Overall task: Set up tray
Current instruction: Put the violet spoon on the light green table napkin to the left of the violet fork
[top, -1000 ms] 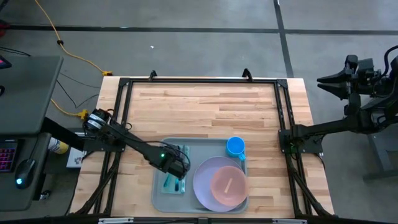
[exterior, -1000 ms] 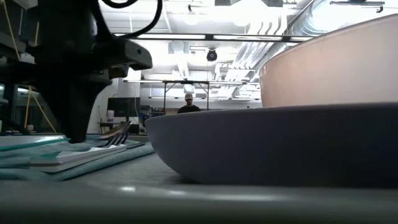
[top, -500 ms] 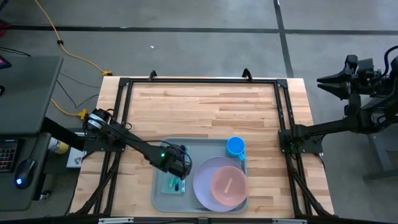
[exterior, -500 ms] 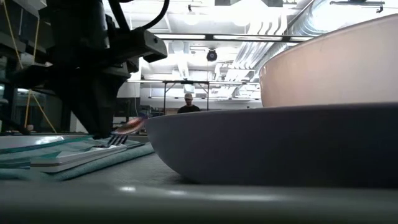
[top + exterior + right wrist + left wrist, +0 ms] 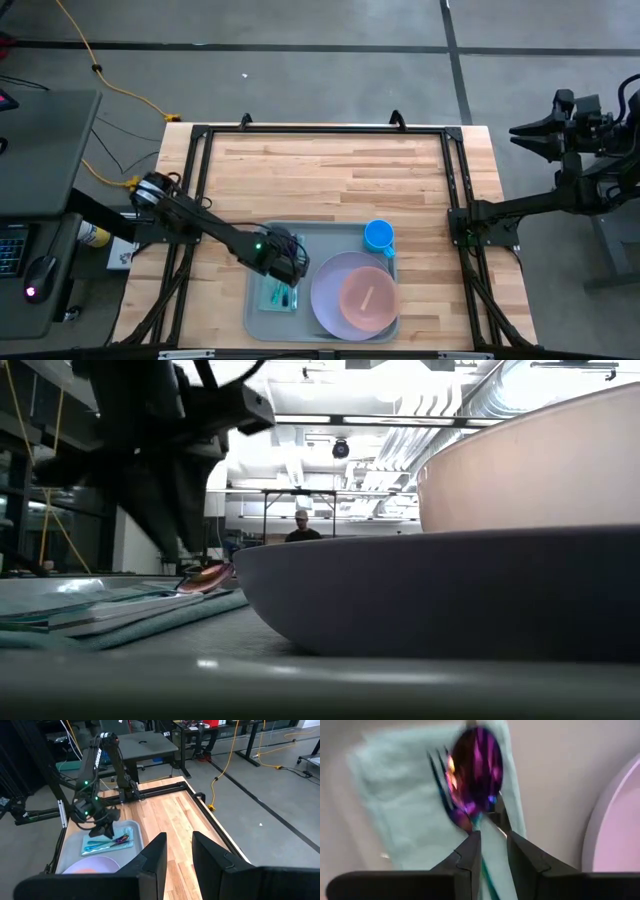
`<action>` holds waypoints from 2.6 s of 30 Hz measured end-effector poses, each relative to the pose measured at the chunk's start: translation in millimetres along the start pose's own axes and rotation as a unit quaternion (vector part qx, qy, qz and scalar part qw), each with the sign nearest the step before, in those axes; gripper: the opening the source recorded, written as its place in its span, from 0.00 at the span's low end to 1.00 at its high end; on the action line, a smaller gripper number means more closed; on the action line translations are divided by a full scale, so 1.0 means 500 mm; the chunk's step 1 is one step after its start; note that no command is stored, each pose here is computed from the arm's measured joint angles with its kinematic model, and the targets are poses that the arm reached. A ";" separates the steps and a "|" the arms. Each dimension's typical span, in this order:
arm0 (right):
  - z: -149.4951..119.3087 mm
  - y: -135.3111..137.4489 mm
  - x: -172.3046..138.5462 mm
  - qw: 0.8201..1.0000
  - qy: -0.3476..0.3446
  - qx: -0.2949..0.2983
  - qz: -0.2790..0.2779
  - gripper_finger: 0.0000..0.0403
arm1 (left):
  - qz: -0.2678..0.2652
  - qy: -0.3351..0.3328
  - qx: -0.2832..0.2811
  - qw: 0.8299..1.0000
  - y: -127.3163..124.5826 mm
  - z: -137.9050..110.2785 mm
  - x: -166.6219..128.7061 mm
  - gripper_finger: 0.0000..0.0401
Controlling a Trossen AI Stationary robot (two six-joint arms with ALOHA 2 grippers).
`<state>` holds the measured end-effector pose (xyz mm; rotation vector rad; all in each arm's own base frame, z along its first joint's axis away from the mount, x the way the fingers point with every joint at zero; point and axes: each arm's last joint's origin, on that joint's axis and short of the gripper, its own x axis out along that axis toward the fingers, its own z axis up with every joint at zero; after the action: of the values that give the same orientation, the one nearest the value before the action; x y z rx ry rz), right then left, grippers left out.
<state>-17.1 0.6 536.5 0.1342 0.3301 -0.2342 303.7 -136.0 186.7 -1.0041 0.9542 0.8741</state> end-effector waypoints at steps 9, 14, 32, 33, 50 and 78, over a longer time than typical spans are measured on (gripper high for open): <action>0.000 0.000 0.000 1.000 0.000 -0.008 0.000 0.17 | 0.028 -0.077 0.072 0.994 -0.014 0.026 -0.065 0.26; 0.000 -0.001 0.000 1.000 -0.001 -0.009 -0.004 0.17 | 0.011 -0.081 0.168 0.982 -0.033 0.046 -0.071 0.19; 0.022 0.006 0.052 0.999 0.032 0.002 -0.004 0.17 | 0.006 -0.239 0.321 0.917 -0.007 0.211 -0.235 0.06; 0.025 0.007 0.061 0.999 0.037 0.002 -0.005 0.17 | 0.014 -0.256 0.308 0.916 0.015 0.211 -0.261 0.07; 0.089 0.057 0.337 0.983 0.162 -0.019 0.085 0.08 | -0.047 -0.411 0.317 0.853 0.254 0.147 -0.414 0.08; -0.221 0.320 1.045 0.931 0.365 0.016 -0.014 0.00 | -0.084 -0.446 0.445 0.772 0.348 0.134 -0.463 0.09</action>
<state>469.3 66.1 272.4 0.2478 1.0707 -0.2109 82.9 -56.5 369.3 0.1966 0.3244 0.5169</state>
